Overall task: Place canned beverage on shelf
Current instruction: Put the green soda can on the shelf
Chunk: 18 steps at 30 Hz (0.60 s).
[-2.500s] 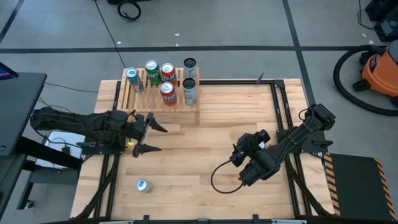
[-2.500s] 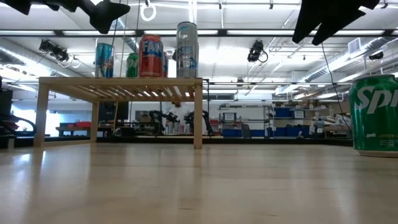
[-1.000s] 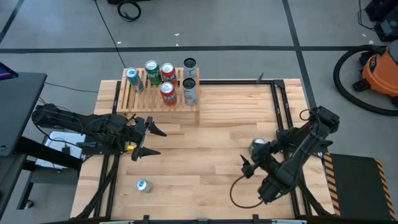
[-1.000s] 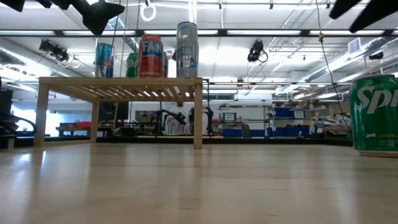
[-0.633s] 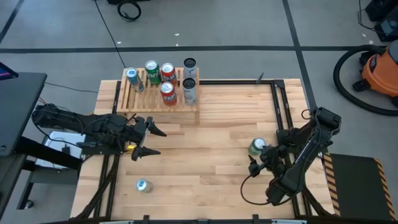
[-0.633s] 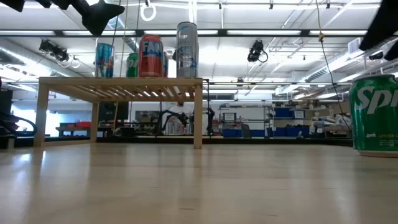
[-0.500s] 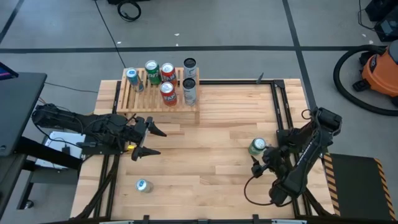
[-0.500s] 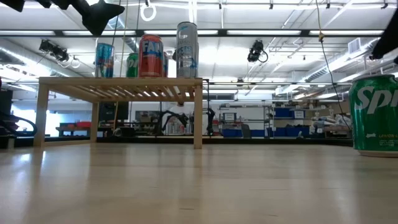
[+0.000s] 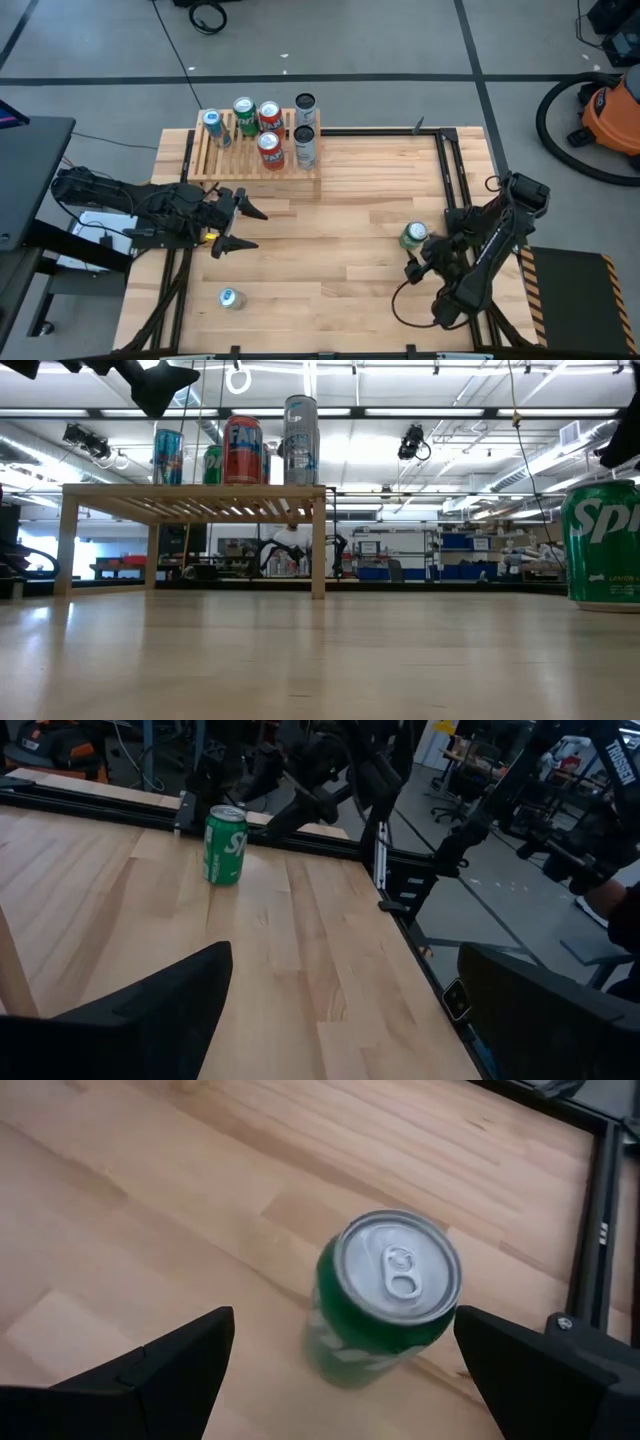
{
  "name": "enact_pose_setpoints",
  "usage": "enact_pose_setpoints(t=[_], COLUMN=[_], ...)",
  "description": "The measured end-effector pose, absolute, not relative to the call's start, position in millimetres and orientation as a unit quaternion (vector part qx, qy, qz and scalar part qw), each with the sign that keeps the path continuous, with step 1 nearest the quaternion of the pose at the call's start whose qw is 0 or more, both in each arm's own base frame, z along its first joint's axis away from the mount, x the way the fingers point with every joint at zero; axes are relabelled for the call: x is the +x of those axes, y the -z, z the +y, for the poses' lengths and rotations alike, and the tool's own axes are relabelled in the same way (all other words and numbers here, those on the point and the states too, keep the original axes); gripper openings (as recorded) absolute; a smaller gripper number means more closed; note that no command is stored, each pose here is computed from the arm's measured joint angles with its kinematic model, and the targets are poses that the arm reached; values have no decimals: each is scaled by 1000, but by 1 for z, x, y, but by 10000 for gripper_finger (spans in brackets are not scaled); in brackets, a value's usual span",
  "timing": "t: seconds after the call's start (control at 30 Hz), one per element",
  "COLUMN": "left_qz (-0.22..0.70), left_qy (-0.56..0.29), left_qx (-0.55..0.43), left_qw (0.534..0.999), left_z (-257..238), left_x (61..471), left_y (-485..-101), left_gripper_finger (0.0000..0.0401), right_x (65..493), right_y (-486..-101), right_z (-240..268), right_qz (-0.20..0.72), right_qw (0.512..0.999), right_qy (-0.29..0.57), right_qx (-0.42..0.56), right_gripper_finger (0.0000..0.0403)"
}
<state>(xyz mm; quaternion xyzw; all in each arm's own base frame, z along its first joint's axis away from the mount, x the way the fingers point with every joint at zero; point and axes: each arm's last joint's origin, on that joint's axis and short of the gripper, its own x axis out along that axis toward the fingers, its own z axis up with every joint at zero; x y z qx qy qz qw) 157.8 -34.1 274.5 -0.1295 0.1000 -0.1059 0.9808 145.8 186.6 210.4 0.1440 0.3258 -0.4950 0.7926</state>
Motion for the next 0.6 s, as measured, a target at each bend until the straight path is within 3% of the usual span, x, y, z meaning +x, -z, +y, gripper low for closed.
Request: enact_pose_setpoints(t=[0.37, 0.6], left_qz=[100, 100], left_qy=[106, 106], left_qx=[-130, -130], left_qw=[981, 981], left_z=[-34, -34], left_x=[158, 158], left_y=[-274, -274], left_gripper_finger=[394, 394], right_x=[143, 142], right_y=[-164, -156], right_z=[160, 154], right_qz=[311, 311], right_qw=[765, 762], right_qy=[536, 541], right_qx=[174, 172], right_gripper_finger=[389, 386])
